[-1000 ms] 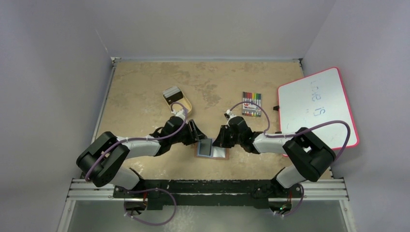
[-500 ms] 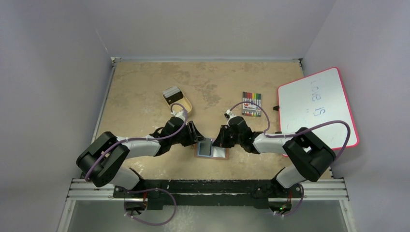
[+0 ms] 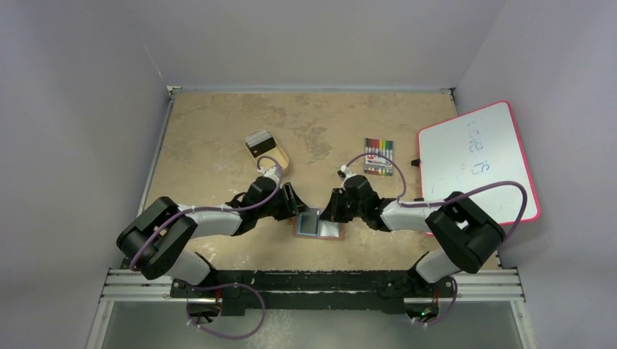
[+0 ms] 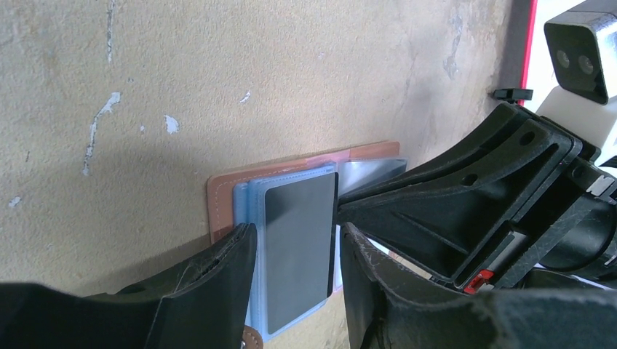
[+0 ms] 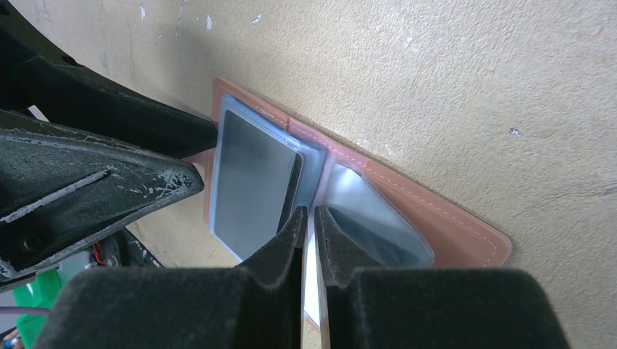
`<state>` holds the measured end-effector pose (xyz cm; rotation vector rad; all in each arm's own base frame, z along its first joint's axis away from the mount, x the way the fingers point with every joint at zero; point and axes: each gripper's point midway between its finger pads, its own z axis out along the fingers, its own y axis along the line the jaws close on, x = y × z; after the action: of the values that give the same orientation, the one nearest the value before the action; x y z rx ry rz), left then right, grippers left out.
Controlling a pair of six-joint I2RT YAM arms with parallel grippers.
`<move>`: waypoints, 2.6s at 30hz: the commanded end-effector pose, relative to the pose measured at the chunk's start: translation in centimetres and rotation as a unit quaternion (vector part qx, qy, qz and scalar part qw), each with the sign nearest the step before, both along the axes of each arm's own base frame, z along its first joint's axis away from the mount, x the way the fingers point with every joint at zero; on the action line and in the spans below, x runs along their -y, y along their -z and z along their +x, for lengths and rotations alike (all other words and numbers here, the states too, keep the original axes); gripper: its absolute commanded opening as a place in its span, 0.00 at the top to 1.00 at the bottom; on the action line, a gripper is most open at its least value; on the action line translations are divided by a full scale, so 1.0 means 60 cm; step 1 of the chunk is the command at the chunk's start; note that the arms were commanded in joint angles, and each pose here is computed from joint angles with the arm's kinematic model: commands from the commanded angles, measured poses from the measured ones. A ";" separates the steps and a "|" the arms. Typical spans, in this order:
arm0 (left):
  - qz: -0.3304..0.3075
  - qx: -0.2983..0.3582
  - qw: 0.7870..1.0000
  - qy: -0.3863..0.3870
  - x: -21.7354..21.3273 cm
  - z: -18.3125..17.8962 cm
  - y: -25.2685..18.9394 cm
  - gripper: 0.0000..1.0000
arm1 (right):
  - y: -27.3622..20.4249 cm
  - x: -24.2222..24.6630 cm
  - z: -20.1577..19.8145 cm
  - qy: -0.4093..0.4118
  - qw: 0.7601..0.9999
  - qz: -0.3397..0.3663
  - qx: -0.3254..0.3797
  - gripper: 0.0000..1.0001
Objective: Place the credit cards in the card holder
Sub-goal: Turn over the card slot in the card holder.
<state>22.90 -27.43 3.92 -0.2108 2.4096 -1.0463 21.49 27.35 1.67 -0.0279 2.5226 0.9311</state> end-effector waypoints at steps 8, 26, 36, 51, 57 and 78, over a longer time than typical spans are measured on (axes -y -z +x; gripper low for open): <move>-0.048 0.013 0.999 0.011 0.023 0.000 -0.028 0.54 | 0.026 0.013 -0.008 0.003 1.000 -0.022 -0.014 0.90; -0.104 0.026 0.994 0.011 0.036 -0.001 -0.077 0.55 | 0.029 0.014 -0.009 0.004 1.000 -0.021 -0.016 0.90; -0.139 0.028 0.990 0.011 0.046 -0.004 -0.103 0.55 | 0.030 0.013 -0.012 0.000 1.000 -0.022 -0.020 0.90; -0.149 0.023 0.988 0.024 0.065 -0.015 -0.106 0.55 | 0.014 0.004 0.011 -0.003 1.000 -0.023 0.010 0.85; -0.140 0.029 0.989 0.023 0.066 -0.010 -0.106 0.56 | 0.005 -0.004 0.027 -0.010 0.999 -0.026 0.027 0.83; -0.150 0.059 0.987 0.026 0.092 -0.001 -0.141 0.56 | -0.010 0.017 0.042 0.013 0.997 -0.046 0.052 0.76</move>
<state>21.64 -31.84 9.79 -0.2214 2.2535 -1.3713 22.80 27.69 2.01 -0.0854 2.4805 0.8961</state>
